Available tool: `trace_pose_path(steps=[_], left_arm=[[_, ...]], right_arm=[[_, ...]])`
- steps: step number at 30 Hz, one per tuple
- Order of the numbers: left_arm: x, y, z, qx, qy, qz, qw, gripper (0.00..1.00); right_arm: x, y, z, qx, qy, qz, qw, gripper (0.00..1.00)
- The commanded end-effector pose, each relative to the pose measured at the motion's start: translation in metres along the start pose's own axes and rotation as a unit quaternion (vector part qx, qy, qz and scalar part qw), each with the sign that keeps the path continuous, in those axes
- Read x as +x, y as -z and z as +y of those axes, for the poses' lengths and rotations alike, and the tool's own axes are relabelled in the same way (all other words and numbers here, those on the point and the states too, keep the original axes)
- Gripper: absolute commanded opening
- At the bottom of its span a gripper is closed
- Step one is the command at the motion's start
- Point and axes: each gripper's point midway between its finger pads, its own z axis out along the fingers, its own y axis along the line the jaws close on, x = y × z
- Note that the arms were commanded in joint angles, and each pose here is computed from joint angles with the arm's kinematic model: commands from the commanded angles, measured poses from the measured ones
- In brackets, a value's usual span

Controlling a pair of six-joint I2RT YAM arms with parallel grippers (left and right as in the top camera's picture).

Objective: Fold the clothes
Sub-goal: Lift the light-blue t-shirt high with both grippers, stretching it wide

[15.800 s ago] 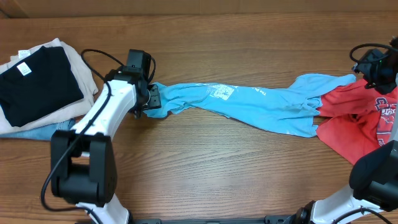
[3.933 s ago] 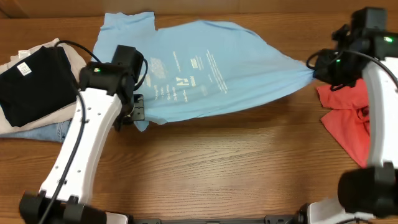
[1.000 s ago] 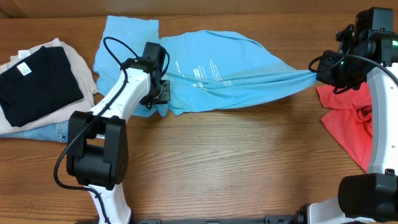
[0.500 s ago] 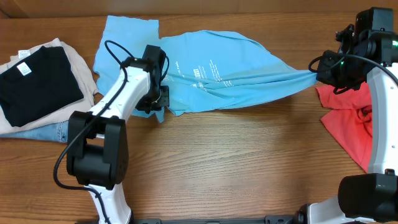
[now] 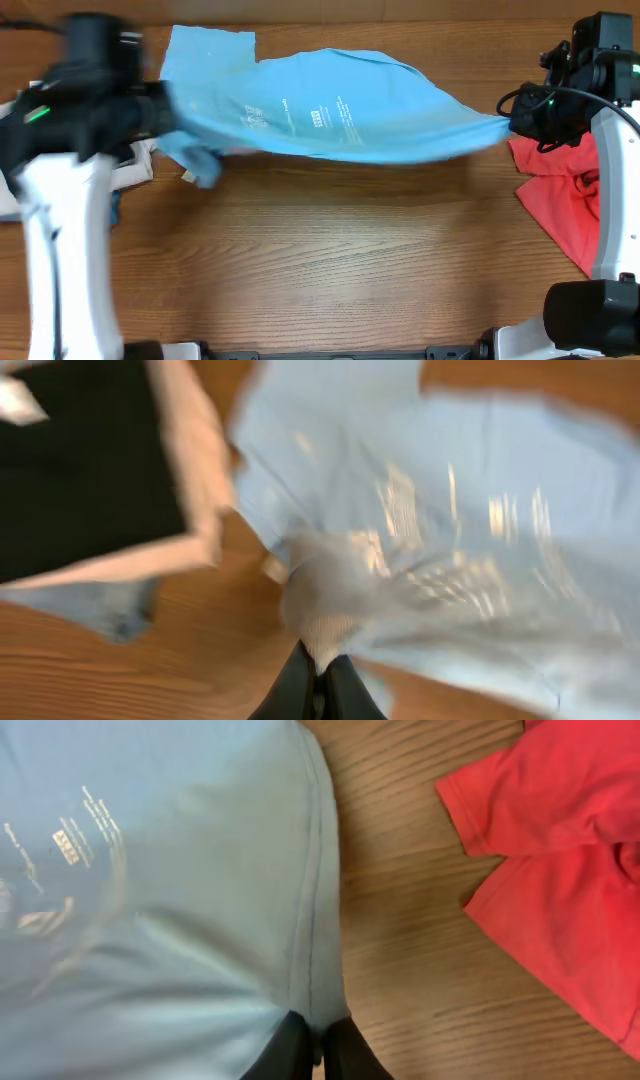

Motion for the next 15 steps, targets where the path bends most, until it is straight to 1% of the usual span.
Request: trace_pose_path(steps=[1,4,7,12,15], left_arm=[[-0.018,0.048,0.019,0.025,0.014,-0.068,0.997,0.04],[-0.027,0.085,0.024,0.064,0.012,-0.117,0.991,0.04],[-0.031,0.113,0.023,0.087,0.016,-0.153,0.984,0.04],[-0.033,0.150,0.013,0.097,-0.010,-0.204,0.974,0.04],[-0.031,0.172,0.010,0.100,-0.004,-0.230,0.968,0.04]], right_arm=[[-0.014,0.049,0.007,-0.007,-0.001,-0.068,0.998,0.07],[-0.013,0.081,0.012,-0.013,0.004,-0.100,0.995,0.07],[-0.010,0.117,0.016,-0.020,0.010,-0.140,0.990,0.07],[0.006,0.168,0.021,-0.031,0.018,-0.195,0.980,0.07],[0.015,0.192,0.023,-0.037,0.022,-0.228,0.973,0.07]])
